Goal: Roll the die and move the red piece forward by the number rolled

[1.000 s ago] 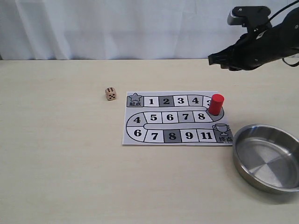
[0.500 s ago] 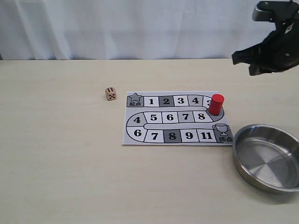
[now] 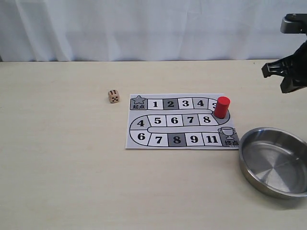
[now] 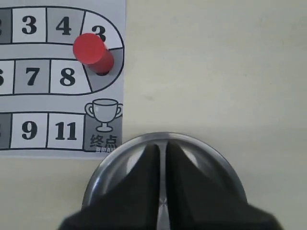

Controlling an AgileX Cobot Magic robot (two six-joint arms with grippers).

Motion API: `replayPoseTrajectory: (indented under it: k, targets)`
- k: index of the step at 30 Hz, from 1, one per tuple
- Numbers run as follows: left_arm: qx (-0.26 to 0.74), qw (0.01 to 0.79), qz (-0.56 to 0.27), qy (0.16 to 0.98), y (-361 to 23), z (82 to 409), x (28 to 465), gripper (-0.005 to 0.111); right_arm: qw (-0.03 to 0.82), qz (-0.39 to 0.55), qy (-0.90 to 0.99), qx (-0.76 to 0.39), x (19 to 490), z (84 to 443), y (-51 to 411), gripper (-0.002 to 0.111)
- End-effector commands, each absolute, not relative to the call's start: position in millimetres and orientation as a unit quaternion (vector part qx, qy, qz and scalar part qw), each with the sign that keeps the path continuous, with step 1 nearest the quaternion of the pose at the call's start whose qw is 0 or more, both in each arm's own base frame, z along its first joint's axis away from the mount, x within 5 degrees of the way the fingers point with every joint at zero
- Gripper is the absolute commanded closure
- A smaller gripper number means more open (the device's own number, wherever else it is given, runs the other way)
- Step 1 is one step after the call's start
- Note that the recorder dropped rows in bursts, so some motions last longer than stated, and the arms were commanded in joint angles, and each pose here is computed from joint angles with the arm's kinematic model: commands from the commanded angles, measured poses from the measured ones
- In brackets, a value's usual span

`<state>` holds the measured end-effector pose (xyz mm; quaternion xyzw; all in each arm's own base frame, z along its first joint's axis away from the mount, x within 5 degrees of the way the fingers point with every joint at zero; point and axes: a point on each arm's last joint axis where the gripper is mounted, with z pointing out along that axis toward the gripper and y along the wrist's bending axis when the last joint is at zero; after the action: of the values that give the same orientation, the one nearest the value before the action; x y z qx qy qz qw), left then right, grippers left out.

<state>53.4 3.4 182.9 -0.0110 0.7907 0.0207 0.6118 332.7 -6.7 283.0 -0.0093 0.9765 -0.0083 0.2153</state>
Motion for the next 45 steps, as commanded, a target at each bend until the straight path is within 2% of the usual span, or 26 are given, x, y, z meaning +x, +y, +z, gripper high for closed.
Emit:
replayPoseTrajectory:
  k: [1, 12, 22, 37, 42, 45]
  targets:
    - [-0.013, 0.616, 0.019, 0.787, 3.3, 183.4, 53.7, 0.107, 0.256, -0.014, 0.967, -0.010, 310.2, 310.8, -8.6, 0.104]
    - [-0.013, 0.616, 0.018, 0.787, 3.3, 183.4, 53.7, 0.107, 0.406, -0.015, 0.914, -0.008, 216.9, 378.9, -5.1, 0.104]
    - [-0.013, 0.616, 0.018, 0.787, 3.3, 183.4, 53.7, 0.107, 0.519, -0.011, 0.855, -0.006, 113.9, 408.1, -1.8, 0.104]
    - [-0.013, 0.616, 0.018, 0.787, 3.3, 183.4, 53.7, 0.107, 0.666, -0.006, 0.746, -0.008, -41.1, 403.8, 3.0, 0.104]
    - [-0.013, 0.616, 0.018, 0.787, 3.3, 183.4, 53.7, 0.107, 0.718, -0.007, 0.696, -0.009, -80.5, 395.3, 3.9, 0.104]
    - [-0.013, 0.616, 0.018, 0.787, 3.3, 183.4, 53.7, 0.107, 0.722, -0.006, 0.691, -0.009, -85.0, 393.6, 4.2, 0.104]
